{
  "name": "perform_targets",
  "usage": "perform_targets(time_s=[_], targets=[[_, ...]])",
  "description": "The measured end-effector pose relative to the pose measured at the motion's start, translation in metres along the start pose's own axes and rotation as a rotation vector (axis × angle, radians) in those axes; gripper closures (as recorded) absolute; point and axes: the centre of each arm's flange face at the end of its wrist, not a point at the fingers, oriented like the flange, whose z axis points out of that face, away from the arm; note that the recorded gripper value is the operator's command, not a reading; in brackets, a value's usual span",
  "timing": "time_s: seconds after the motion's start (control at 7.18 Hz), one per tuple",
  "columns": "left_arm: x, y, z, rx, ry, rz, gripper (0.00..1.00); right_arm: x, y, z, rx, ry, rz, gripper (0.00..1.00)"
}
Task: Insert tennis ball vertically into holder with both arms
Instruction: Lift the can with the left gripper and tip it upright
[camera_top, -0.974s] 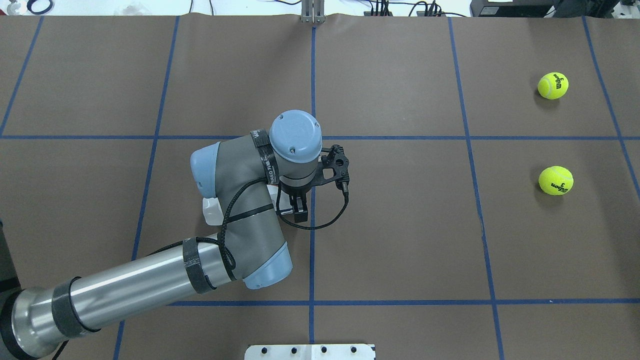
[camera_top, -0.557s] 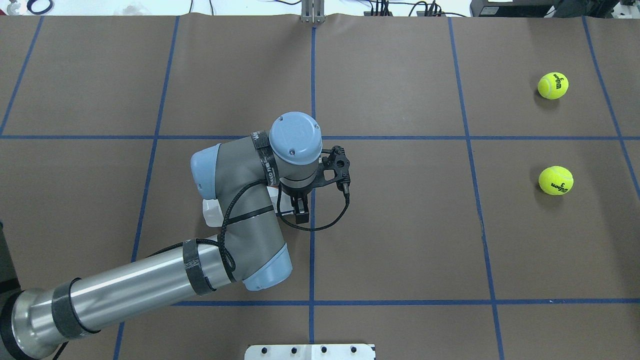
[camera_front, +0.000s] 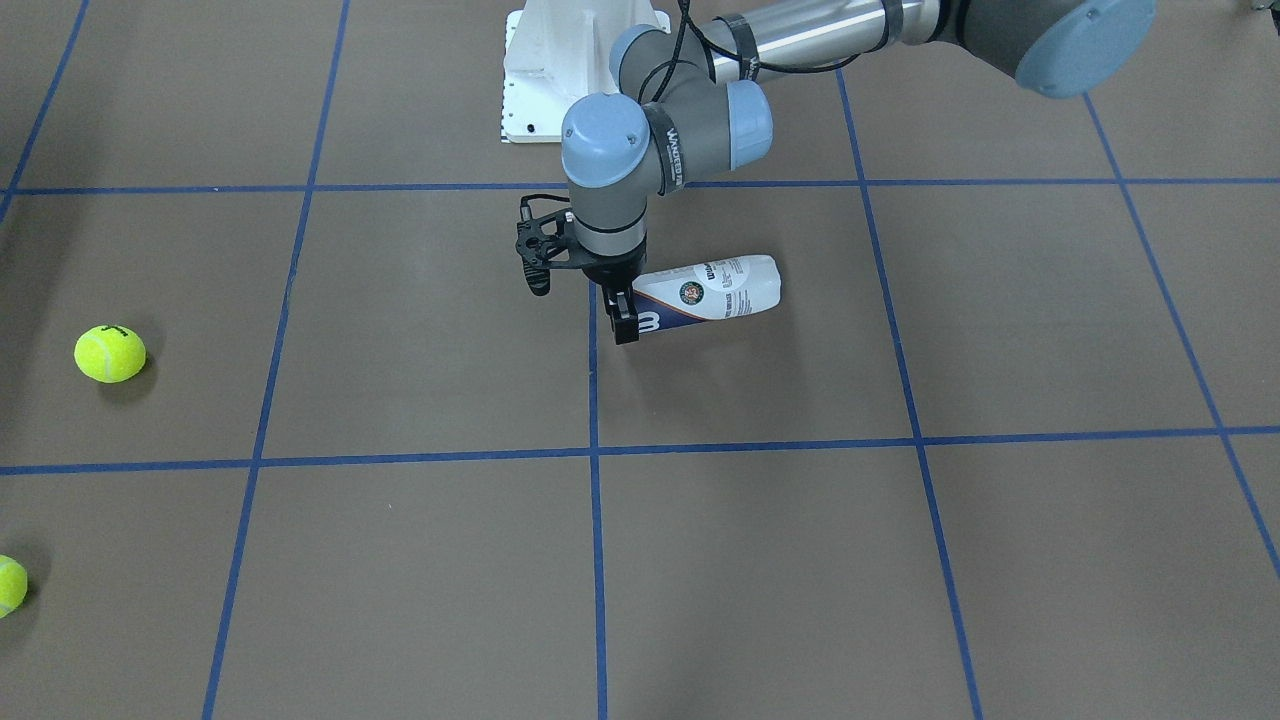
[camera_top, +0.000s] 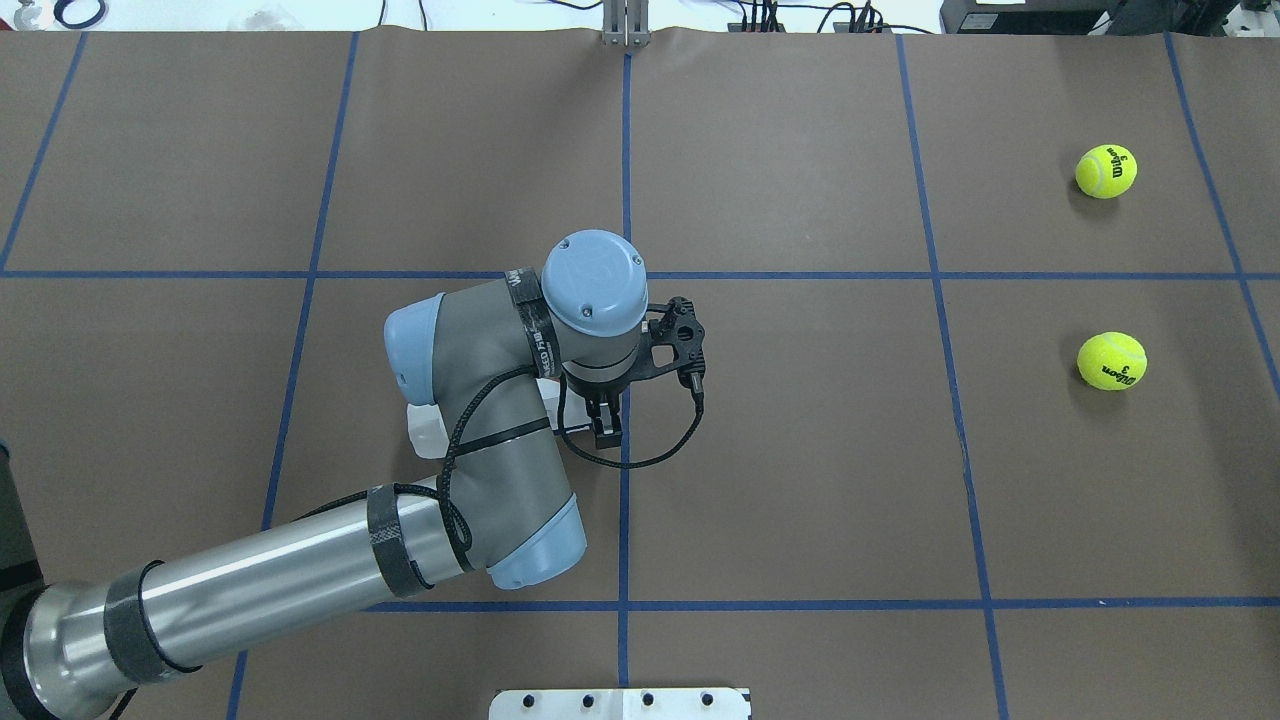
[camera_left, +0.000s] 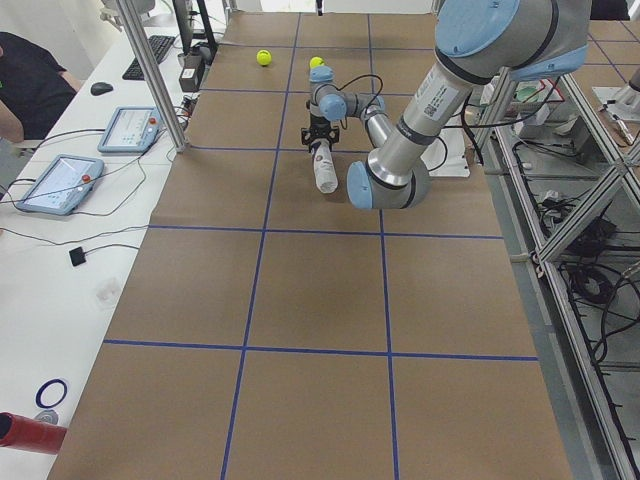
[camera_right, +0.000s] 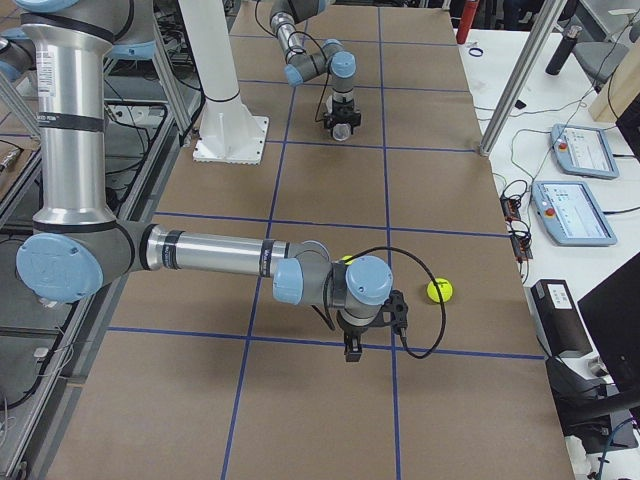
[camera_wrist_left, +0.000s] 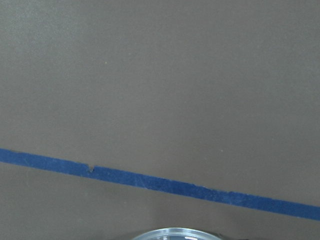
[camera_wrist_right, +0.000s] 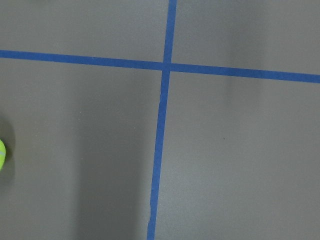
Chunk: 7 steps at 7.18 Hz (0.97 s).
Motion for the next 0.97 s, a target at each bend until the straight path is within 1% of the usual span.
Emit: perform_targets(time_s=[0.14, 0.28, 0.42, 0.56, 0.7, 0.84, 0.97], targets=[[0.001, -0.004, -0.016, 0.03, -0.009, 0.006, 0.77, -0.001, 0.0, -0.001, 0.001, -0.001, -0.001, 0.01], [0.001, -0.007, -0.045, 0.081, -0.026, 0.011, 0.77, -0.002, 0.0, -0.002, 0.003, -0.003, -0.002, 0.01], [0.001, -0.009, -0.081, 0.147, -0.047, -0.008, 0.77, -0.003, 0.0, -0.002, 0.005, -0.003, -0.004, 0.01], [-0.002, -0.008, -0.119, 0.23, -0.07, -0.055, 0.77, -0.004, -0.001, -0.003, 0.007, -0.004, -0.006, 0.01], [-0.011, -0.006, -0.156, 0.344, -0.095, -0.121, 0.77, -0.005, -0.002, -0.004, 0.009, -0.003, -0.008, 0.01], [-0.02, -0.004, -0.184, 0.478, -0.119, -0.206, 0.77, -0.006, -0.003, -0.005, 0.012, -0.003, -0.011, 0.0], [-0.027, 0.002, -0.202, 0.626, -0.14, -0.284, 0.77, -0.007, -0.005, -0.006, 0.014, -0.002, -0.013, 0.0]])
